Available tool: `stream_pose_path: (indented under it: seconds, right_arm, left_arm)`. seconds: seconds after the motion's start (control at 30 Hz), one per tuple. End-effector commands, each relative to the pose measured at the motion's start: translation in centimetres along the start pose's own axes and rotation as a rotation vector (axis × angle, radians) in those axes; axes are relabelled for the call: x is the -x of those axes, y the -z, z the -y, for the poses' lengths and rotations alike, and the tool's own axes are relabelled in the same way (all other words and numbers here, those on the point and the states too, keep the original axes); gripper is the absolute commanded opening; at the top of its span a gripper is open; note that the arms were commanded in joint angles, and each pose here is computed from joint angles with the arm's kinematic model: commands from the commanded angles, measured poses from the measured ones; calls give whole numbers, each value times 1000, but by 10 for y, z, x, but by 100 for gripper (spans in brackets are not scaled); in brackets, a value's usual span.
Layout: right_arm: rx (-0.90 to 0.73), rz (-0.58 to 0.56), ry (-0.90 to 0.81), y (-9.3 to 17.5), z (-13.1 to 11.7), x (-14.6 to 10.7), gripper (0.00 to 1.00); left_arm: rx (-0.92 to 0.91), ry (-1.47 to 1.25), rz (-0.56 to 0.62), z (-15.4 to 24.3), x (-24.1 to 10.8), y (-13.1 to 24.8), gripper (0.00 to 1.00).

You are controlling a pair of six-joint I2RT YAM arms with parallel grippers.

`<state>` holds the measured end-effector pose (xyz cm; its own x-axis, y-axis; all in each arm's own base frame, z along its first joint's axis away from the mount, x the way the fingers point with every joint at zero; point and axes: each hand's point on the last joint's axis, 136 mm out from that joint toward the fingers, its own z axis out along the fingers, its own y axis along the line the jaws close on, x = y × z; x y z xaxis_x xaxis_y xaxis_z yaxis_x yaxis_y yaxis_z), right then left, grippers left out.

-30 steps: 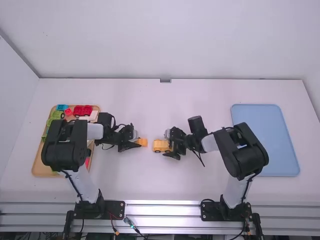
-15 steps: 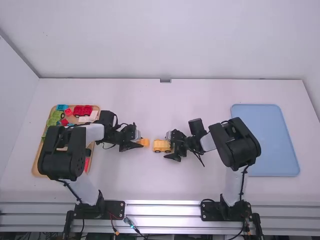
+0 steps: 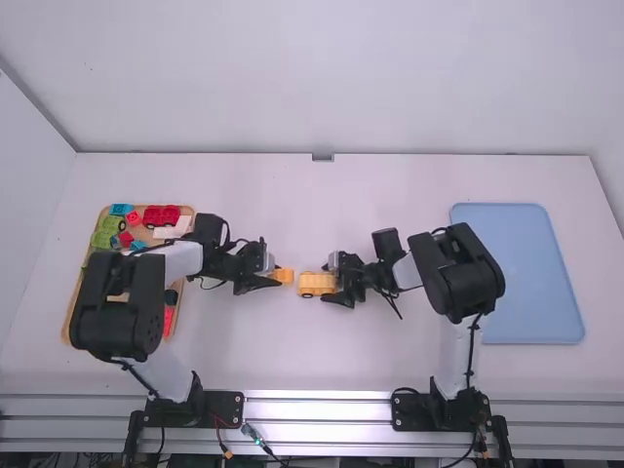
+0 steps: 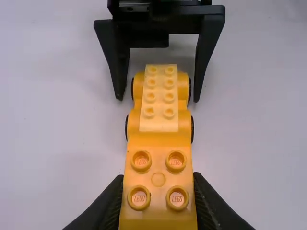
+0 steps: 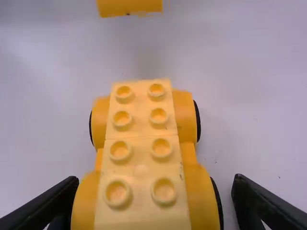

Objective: Assemble lego blocks to make yellow taxi

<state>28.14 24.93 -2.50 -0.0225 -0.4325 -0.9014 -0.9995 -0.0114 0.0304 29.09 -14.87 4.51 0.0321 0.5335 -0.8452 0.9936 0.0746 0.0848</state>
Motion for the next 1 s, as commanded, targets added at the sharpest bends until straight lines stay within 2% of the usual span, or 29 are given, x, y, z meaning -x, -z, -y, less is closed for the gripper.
stream_pose_path:
  seconds: [0.0, 0.13, 0.2, 0.4, 0.73, 0.83, 0.97]
  right_arm:
    - [34, 19, 8, -6, -6, 3, 83]
    - [26, -7, 15, -10, -5, 0, 81]
    - [24, -16, 17, -11, -6, -1, 72]
    - [22, -16, 16, -10, -5, -1, 61]
    - [17, -34, 17, -12, -5, -3, 60]
    - [17, -34, 17, -12, -5, -3, 60]
    - [17, -34, 16, -12, -5, -3, 61]
  left_arm:
    - [-22, -40, 39, 3, 18, -5, 20]
    - [-33, -48, 45, 4, 24, -13, 17]
    - [-11, 2, 33, -4, 27, -18, 14]
    - [-13, 8, 22, -5, 32, -28, 14]
    - [-71, -10, 43, 9, 46, -47, 4]
    - [-59, 25, 57, 5, 40, -56, 2]
    - [-83, 13, 127, 12, 45, -59, 5]
